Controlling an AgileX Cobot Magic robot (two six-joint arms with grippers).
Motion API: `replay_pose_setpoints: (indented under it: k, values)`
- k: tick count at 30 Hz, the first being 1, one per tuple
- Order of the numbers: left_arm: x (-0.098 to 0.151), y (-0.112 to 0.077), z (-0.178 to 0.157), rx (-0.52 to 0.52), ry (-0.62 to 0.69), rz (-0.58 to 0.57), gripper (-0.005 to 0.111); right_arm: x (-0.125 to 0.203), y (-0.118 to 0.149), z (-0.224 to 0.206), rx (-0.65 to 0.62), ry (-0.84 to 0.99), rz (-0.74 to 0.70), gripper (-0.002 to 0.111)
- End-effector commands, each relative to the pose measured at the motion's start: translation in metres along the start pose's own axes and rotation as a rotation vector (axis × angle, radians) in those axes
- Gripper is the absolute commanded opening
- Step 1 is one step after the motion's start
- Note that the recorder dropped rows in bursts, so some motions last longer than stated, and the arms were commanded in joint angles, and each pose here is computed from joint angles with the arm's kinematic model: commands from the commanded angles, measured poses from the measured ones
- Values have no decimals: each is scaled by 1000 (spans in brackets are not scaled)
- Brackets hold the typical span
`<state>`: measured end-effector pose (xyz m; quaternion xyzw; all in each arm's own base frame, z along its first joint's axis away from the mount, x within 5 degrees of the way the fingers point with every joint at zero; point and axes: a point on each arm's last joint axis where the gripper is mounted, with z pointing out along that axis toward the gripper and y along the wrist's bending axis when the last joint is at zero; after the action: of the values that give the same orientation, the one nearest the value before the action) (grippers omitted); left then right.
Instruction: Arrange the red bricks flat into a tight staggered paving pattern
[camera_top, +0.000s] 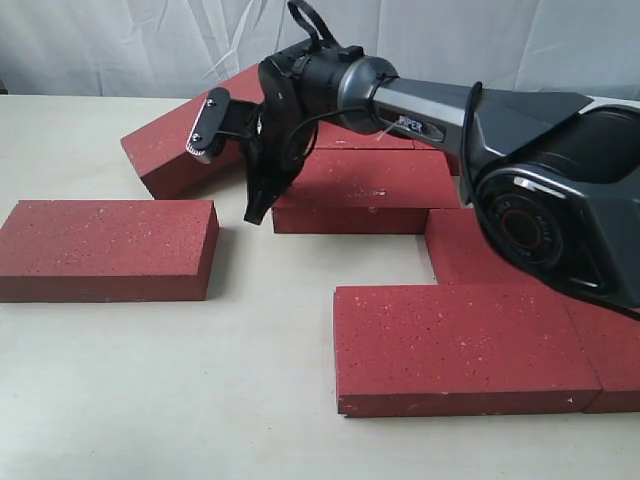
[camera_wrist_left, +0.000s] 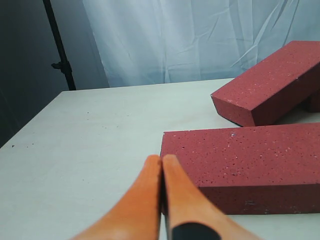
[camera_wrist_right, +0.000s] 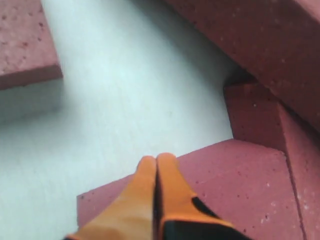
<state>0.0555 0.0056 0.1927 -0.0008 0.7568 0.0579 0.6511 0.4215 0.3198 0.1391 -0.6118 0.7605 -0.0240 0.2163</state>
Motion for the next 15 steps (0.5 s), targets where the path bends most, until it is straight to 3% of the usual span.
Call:
replay_pose_setpoints:
  k: [1, 15]
  values:
    - [0, 0, 0, -3, -8, -10, 0, 42, -22, 7, -27, 175, 21, -1]
    - [0, 0, 0, -3, -8, -10, 0, 74, -39, 5, -77, 269, 88, -1]
